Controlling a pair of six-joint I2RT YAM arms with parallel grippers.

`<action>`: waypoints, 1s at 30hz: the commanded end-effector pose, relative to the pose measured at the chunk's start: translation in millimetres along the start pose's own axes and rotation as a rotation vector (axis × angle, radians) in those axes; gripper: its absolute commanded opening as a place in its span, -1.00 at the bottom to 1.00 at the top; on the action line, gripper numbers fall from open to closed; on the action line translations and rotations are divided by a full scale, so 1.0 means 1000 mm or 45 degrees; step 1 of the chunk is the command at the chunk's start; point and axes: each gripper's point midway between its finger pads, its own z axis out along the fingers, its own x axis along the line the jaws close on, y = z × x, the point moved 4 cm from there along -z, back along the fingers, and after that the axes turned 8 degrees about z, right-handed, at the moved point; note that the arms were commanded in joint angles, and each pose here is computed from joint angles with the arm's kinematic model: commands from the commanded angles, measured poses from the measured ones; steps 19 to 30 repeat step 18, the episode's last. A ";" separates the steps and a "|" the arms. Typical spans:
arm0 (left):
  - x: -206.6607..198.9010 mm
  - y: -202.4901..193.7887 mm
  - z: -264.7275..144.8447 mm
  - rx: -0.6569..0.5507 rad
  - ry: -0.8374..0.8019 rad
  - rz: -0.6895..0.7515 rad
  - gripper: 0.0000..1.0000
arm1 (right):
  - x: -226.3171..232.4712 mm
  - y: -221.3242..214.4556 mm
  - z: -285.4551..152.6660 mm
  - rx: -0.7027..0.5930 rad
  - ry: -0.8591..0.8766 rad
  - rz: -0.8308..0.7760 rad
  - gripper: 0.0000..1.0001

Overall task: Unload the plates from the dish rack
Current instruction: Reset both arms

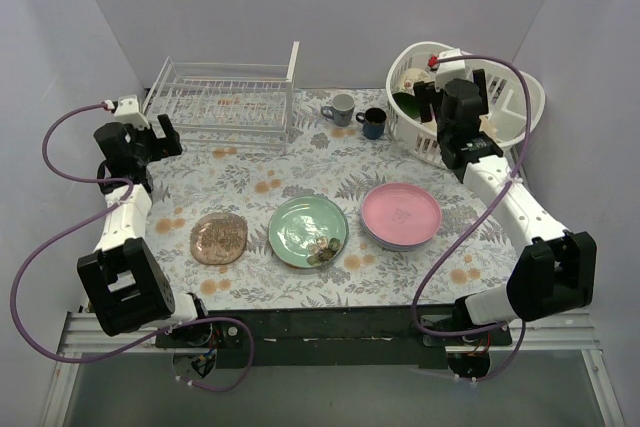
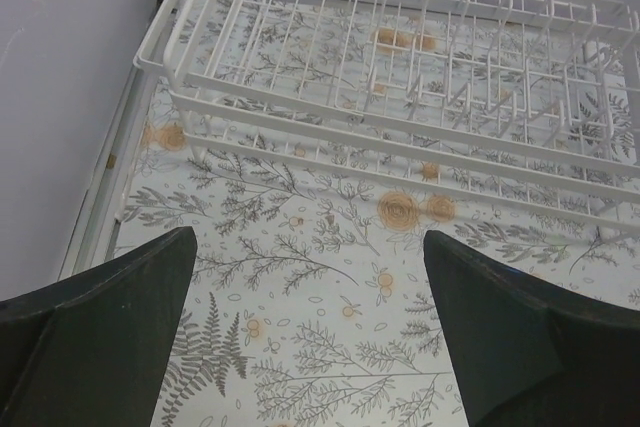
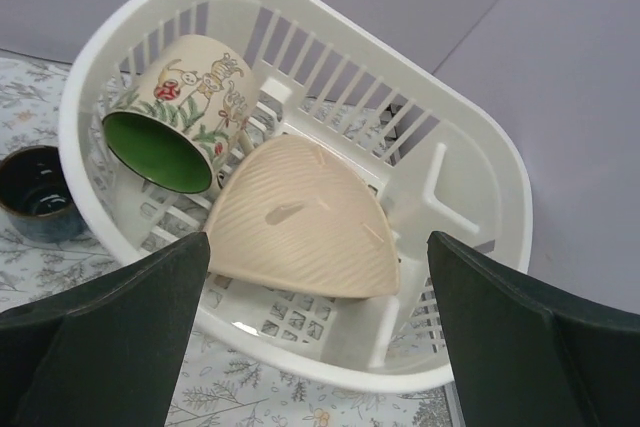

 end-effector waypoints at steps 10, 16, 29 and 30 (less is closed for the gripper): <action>0.006 0.013 0.006 -0.086 0.092 0.015 0.96 | -0.031 -0.002 -0.011 -0.137 -0.174 0.059 0.96; 0.007 0.010 0.005 -0.082 0.109 0.016 0.97 | -0.032 -0.001 -0.011 -0.140 -0.176 0.065 0.93; 0.007 0.008 0.005 -0.078 0.109 0.015 0.96 | -0.033 -0.001 -0.011 -0.139 -0.180 0.057 0.95; 0.007 0.008 0.005 -0.078 0.109 0.015 0.96 | -0.033 -0.001 -0.011 -0.139 -0.180 0.057 0.95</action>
